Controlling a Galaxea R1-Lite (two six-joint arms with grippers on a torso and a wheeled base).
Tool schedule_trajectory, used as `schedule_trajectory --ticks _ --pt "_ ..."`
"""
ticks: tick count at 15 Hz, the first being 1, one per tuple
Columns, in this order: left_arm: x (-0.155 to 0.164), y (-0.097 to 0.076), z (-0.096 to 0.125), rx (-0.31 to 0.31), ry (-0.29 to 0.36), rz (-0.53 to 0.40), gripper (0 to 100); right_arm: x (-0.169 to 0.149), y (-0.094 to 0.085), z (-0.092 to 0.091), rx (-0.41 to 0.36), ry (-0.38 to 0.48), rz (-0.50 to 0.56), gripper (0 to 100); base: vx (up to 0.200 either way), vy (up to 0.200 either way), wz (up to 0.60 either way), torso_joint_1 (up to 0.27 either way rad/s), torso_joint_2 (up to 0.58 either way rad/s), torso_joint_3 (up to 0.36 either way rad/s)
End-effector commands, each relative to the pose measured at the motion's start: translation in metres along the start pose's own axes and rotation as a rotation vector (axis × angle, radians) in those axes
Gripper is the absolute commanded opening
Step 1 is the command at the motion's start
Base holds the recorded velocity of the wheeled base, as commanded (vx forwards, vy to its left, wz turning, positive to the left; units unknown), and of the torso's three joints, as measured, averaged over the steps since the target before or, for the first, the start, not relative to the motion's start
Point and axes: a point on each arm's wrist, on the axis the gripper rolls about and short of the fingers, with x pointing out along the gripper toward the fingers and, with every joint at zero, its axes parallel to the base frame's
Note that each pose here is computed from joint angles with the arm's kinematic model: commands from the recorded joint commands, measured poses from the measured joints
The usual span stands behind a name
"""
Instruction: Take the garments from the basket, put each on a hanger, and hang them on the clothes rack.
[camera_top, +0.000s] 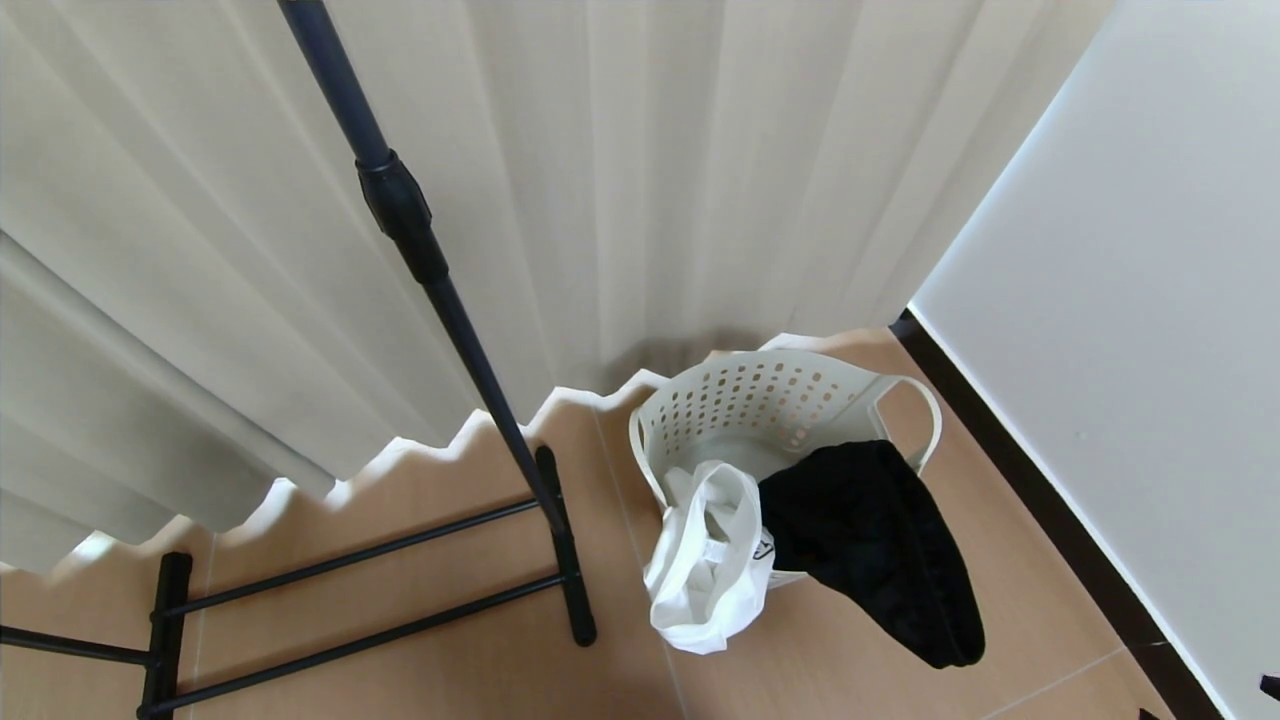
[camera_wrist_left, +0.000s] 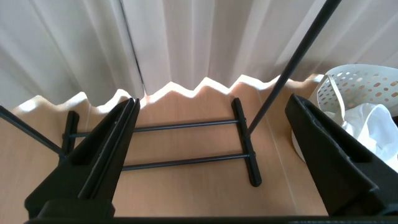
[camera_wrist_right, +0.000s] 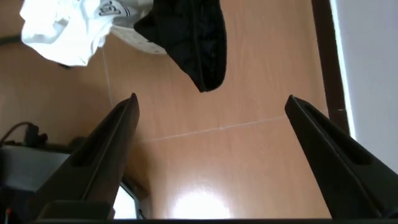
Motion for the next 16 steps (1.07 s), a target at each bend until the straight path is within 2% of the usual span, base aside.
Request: schedule_trajectory --ticks 1,2,5,6,7,8,11,13,16 --pt "0.0 0.0 0.0 0.0 0.0 0.001 100 0.061 -0.002 0.037 -0.17 0.186 0.039 100 0.0 0.0 0.0 0.0 0.0 0.0" --pt "0.0 0.0 0.0 0.0 0.0 0.001 100 0.071 -0.003 0.044 -0.228 0.183 0.043 100 0.0 0.0 0.0 0.0 0.0 0.0" --pt "0.0 0.0 0.0 0.0 0.0 0.001 100 0.12 -0.005 0.071 -0.481 0.202 0.073 100 0.0 0.0 0.0 0.0 0.0 0.0" --pt "0.0 0.0 0.0 0.0 0.0 0.001 100 0.125 -0.005 0.075 -0.51 0.202 0.076 100 0.0 0.0 0.0 0.0 0.0 0.0" --pt "0.0 0.0 0.0 0.0 0.0 0.001 100 0.146 -0.007 0.088 -0.613 0.197 0.082 100 0.0 0.0 0.0 0.0 0.0 0.0" --pt "0.0 0.0 0.0 0.0 0.0 0.001 100 0.158 -0.007 0.093 -0.652 0.202 0.087 100 0.0 0.0 0.0 0.0 0.0 0.0" --pt "0.0 0.0 0.0 0.0 0.0 0.001 100 0.205 -0.008 0.103 -0.746 0.226 0.106 100 0.0 0.0 0.0 0.0 0.0 0.0" --pt "0.0 0.0 0.0 0.0 0.0 0.001 100 0.233 -0.009 0.106 -0.751 0.249 0.091 100 0.0 0.0 0.0 0.0 0.0 0.0" --pt "0.0 0.0 0.0 0.0 0.0 0.001 100 0.256 -0.01 0.109 -0.751 0.255 0.087 100 0.0 0.0 0.0 0.0 0.0 0.0"
